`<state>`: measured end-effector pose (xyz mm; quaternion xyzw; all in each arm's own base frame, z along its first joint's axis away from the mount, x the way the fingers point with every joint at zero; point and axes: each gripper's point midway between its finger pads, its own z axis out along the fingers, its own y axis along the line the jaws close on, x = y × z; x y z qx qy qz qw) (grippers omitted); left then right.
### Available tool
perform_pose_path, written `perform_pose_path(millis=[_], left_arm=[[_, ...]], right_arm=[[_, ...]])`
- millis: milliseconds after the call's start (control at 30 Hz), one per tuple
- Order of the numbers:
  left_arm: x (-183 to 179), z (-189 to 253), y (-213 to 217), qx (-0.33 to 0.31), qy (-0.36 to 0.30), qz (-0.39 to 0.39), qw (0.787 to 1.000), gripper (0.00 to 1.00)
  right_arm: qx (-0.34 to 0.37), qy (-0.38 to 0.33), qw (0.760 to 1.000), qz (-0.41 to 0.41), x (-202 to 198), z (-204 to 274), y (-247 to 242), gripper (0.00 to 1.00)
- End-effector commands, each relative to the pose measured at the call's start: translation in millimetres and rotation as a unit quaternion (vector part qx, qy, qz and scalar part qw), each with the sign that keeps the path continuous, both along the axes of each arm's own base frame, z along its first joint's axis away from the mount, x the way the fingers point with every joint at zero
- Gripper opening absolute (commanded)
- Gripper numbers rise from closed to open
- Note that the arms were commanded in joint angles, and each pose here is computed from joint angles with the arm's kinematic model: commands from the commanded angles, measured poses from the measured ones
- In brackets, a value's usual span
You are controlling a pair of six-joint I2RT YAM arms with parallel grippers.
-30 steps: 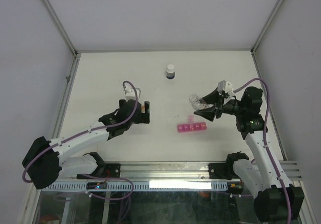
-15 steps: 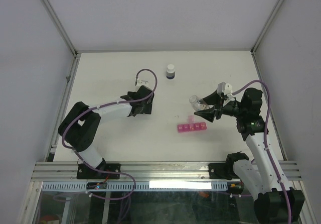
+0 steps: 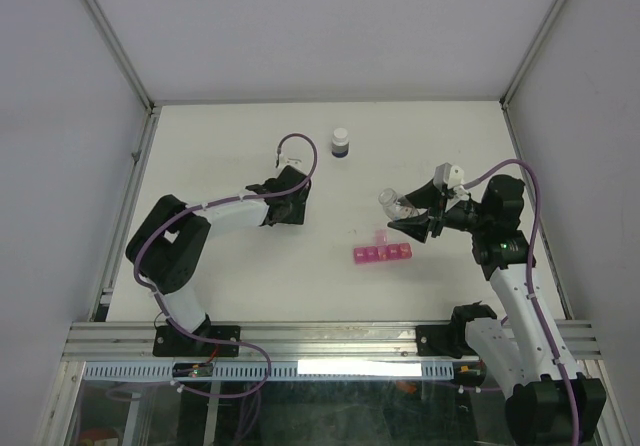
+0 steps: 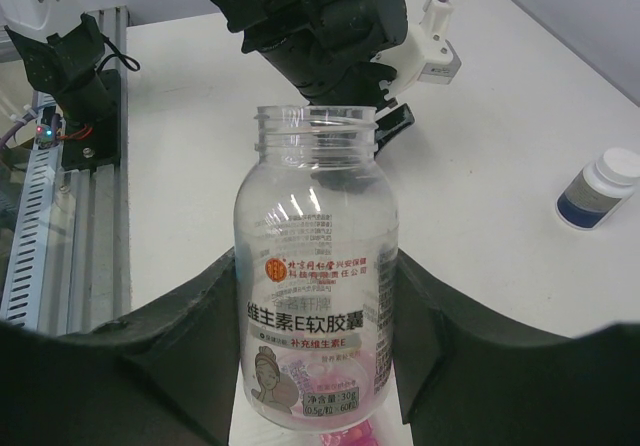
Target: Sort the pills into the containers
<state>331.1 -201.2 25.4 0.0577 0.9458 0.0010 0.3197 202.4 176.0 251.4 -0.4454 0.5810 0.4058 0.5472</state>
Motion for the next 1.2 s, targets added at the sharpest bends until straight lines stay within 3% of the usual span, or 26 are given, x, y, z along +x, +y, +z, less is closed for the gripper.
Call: perform_pose_path(millis=[0,233,500,600,733,867,1000,1067,1167], left_arm=[[2.0,4.4,-6.9,-0.022,0.001,-0.006,1.000,0.55],[-6.5,3.9,-6.2,-0.034,0.008,-0.003,0.999,0.53],[-4.4,11.2,-6.9,-0.039,-0.001,-0.004,0.999,0.28],[-3.9,31.5,-14.0,-0.069,-0.020,-0.012,0.997,0.21],[-10.0,81.1,-35.2,-0.161,-0.071,-0.055,0.983,0.15],[-37.6,143.9,-72.4,-0.311,-0.129,-0.155,0.929,0.14],[-88.1,202.6,-98.9,-0.467,-0.163,-0.259,0.829,0.13],[-108.1,220.7,-104.8,-0.521,-0.165,-0.293,0.785,0.13],[-124.0,232.3,-111.5,-0.564,-0.155,-0.326,0.743,0.13]], right_arm=[[0.003,-0.020,1.000,0.001,1.5,9.1,-0.9,0.00],[0.004,-0.018,1.000,0.002,1.2,9.3,-1.1,0.00],[0.005,-0.016,1.000,0.003,0.7,8.7,-1.3,0.00],[0.005,-0.015,1.000,0.009,-0.7,7.5,-0.7,0.00],[-0.005,-0.024,0.999,0.023,-2.2,3.5,0.0,0.00],[-0.033,-0.030,0.999,0.029,1.1,-7.5,-1.5,0.00],[-0.054,-0.021,0.998,0.026,5.1,-9.2,-2.8,0.00],[-0.065,-0.020,0.997,0.027,2.4,-6.5,-1.6,0.00],[-0.089,-0.028,0.995,0.018,-0.1,-3.4,-0.9,0.00]])
